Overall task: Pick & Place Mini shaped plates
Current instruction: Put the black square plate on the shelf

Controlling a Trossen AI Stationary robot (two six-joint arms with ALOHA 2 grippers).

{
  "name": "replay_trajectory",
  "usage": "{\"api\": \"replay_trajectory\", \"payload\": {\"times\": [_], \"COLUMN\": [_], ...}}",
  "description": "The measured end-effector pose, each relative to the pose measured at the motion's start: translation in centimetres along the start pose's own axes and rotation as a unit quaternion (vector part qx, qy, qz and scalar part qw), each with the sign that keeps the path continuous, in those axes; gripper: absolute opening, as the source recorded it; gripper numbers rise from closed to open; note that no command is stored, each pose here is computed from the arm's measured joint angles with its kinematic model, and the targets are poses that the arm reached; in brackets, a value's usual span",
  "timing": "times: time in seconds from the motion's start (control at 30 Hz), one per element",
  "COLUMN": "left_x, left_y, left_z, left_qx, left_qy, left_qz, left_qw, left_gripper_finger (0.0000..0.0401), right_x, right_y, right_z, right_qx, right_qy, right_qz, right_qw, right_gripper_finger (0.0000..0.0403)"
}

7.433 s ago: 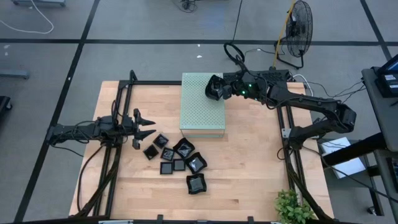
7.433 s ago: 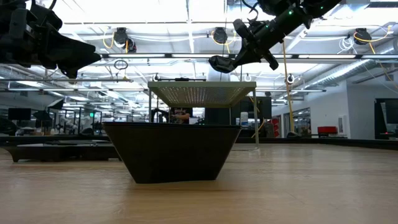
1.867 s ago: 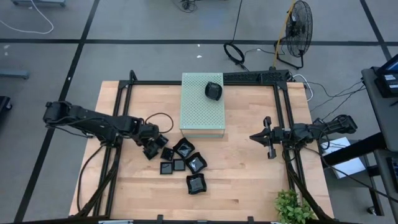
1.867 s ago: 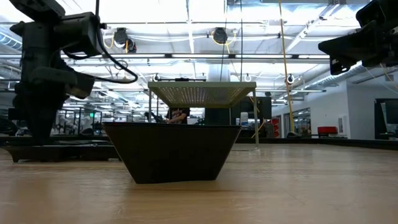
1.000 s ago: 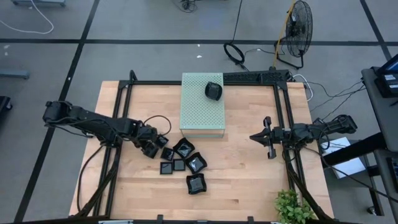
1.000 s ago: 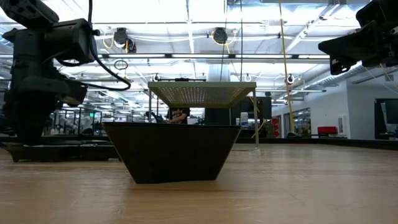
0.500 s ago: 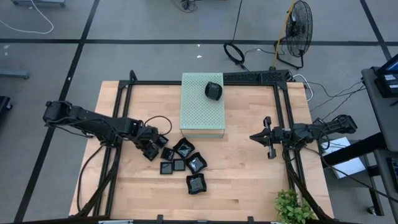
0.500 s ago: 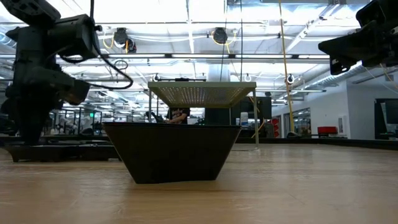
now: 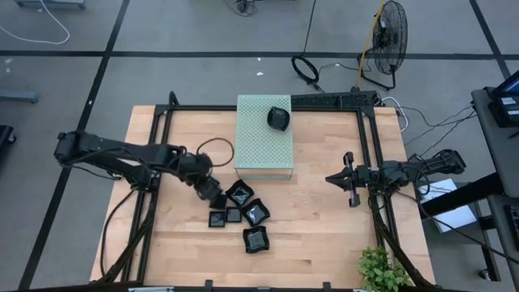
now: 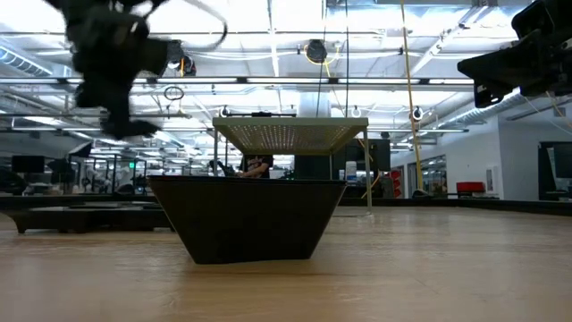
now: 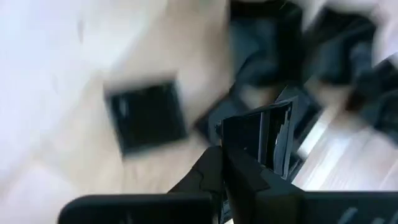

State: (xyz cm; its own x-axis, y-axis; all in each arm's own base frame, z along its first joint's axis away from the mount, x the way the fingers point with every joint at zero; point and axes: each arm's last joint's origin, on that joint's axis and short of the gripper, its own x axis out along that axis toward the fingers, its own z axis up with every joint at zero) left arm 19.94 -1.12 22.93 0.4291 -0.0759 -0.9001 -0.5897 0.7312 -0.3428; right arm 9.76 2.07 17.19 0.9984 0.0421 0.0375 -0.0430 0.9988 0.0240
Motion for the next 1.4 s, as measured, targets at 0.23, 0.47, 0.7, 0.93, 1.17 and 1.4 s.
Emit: {"api": "replay_trajectory", "payload": {"times": [0.23,0.47,0.7,0.93,1.17,1.4], "left_x": [-5.2,-7.6,-6.3,-4.5,-2.5,-0.7], "left_y": [-3.4,-4.0,-0.9,3.9,7.3,7.5], "left_z": [5.2,10.2,15.5,20.9,21.6,21.6], "left_qx": [0.106,0.16,0.091,0.006,-0.078,-0.096], "left_qy": [-0.242,-0.406,-0.42,-0.384,-0.334,-0.305], "left_qz": [-0.043,-0.061,-0.015,-0.032,0.03,0.052], "left_qw": [0.963,0.898,0.903,0.923,0.939,0.946], "left_gripper_finger": [0.0014,0.0007,0.0005,0.0004,0.0008,0.0017], "right_x": [0.0,0.0,0.0,0.0,0.0,0.0], "right_y": [0.0,0.0,0.0,0.0,0.0,0.0], "right_z": [0.0,0.0,0.0,0.0,0.0,0.0], "right_qx": [-0.001,0.0,0.0,0.0,0.0,-0.001], "right_qy": [0.002,0.002,0.002,0.002,0.002,0.002], "right_qz": [0.0,0.0,0.0,0.0,0.0,0.0], "right_qw": [1.0,1.0,1.0,1.0,1.0,1.0], "right_gripper_finger": [0.0007,0.0007,0.0008,0.0008,0.0006,0.0007]}}
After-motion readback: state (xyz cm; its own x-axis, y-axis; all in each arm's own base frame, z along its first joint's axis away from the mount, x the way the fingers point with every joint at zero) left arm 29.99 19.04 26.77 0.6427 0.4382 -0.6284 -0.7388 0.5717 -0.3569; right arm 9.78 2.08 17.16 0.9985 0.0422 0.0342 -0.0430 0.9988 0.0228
